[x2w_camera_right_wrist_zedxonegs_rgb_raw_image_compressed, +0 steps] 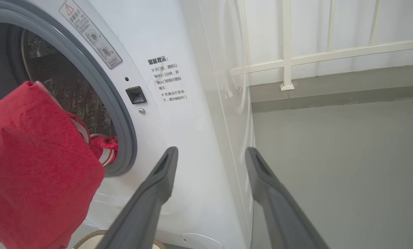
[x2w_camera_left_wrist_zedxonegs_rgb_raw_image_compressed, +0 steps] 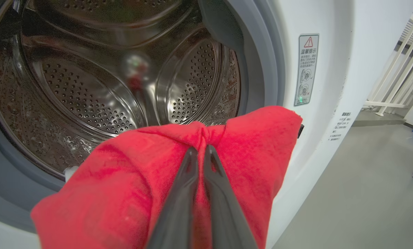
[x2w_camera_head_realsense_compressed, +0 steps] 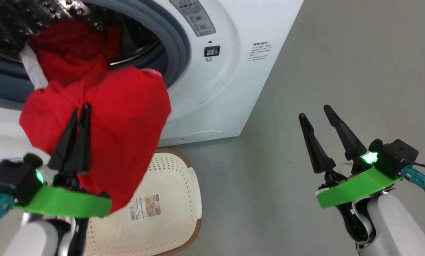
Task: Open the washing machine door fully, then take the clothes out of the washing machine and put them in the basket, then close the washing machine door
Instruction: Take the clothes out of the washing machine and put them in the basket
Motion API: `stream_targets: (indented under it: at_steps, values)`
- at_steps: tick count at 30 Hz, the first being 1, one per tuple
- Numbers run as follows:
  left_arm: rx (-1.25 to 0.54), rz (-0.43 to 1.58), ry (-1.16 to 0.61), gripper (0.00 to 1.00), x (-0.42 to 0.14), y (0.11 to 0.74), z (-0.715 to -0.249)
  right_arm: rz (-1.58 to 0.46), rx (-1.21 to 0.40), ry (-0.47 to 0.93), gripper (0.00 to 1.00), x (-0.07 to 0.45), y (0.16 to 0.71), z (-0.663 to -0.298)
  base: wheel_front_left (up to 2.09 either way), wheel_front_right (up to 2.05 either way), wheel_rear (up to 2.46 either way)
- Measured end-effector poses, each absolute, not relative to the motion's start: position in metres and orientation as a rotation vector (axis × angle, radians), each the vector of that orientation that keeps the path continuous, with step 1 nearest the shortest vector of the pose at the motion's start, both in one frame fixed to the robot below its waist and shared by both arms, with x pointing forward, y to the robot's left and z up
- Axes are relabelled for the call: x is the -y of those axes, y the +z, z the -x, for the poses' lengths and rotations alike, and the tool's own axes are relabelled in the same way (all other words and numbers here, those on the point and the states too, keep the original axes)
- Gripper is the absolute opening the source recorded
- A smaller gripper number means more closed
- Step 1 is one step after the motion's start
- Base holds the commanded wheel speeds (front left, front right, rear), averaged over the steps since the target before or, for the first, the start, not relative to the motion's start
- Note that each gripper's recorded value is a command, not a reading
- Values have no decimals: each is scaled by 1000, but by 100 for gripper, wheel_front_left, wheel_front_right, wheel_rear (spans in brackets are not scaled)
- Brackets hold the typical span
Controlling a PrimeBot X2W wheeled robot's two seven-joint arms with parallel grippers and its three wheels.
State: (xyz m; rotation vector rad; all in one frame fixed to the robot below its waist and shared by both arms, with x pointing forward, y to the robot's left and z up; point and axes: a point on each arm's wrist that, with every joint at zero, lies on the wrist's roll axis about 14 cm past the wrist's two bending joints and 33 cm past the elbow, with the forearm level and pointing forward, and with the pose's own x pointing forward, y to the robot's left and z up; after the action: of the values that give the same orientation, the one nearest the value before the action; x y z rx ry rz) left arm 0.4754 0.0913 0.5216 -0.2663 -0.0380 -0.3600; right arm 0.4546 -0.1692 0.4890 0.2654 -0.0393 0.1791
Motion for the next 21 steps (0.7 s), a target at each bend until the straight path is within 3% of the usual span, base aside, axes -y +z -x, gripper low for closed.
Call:
stream_targets:
  at_steps: [7, 21]
  values:
    - [-45, 289, -345, 0, -92, 500, -463, -267, 31, 187, 100, 166, 486, -455, 0, 0, 0]
    - [-433, 290, -338, 0, -82, 363, -431, -266, 7, 171, 100, 171, 476, -455, 0, 0, 0]
